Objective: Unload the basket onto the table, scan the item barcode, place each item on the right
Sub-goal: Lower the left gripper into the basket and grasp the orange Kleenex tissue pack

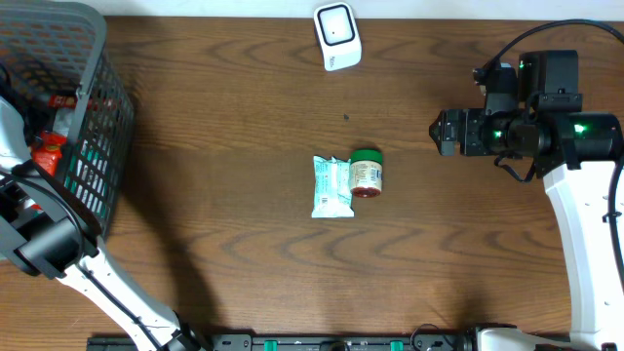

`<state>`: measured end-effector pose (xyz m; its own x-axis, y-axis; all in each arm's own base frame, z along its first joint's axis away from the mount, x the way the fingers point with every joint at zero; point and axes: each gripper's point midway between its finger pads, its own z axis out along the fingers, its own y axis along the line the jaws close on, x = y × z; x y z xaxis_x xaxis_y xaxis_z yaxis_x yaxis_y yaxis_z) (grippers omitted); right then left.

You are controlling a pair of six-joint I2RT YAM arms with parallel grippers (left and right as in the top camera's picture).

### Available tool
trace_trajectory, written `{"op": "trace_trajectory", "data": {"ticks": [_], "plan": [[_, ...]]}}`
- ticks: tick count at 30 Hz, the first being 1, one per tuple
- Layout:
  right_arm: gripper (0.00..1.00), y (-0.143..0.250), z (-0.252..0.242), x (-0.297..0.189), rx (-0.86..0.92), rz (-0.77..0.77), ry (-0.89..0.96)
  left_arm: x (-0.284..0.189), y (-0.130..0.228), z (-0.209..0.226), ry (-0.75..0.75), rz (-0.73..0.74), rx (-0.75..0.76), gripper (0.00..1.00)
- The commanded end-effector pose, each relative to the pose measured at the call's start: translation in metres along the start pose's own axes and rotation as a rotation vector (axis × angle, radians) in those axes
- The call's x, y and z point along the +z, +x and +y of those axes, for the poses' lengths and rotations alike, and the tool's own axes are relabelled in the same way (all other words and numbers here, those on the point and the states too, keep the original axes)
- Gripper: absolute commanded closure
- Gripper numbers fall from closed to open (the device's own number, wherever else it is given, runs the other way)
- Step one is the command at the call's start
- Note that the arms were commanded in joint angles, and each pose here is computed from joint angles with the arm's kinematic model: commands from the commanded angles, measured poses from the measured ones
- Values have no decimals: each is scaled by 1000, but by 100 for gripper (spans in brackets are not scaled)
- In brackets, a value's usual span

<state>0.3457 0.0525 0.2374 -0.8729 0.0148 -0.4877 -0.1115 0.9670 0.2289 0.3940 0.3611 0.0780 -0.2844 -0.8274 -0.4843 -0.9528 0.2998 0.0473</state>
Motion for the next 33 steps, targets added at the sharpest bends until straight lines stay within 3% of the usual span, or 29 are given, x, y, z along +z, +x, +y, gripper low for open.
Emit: {"op": "trace_trajectory", "data": {"ticks": [1, 8, 9, 17, 33], "plan": [[1, -3, 0, -3, 13, -10, -9, 7, 2, 5, -21, 6, 17, 13], [1, -3, 0, -3, 13, -10, -9, 7, 5, 7, -29, 19, 22, 13], [1, -3, 0, -3, 13, -10, -9, 7, 3, 5, -23, 8, 18, 9], [1, -3, 0, -3, 13, -10, -9, -27, -14, 9, 2, -34, -37, 6], [1, -3, 0, -3, 13, -10, -9, -1, 8, 28, -54, 18, -140, 5]]}}
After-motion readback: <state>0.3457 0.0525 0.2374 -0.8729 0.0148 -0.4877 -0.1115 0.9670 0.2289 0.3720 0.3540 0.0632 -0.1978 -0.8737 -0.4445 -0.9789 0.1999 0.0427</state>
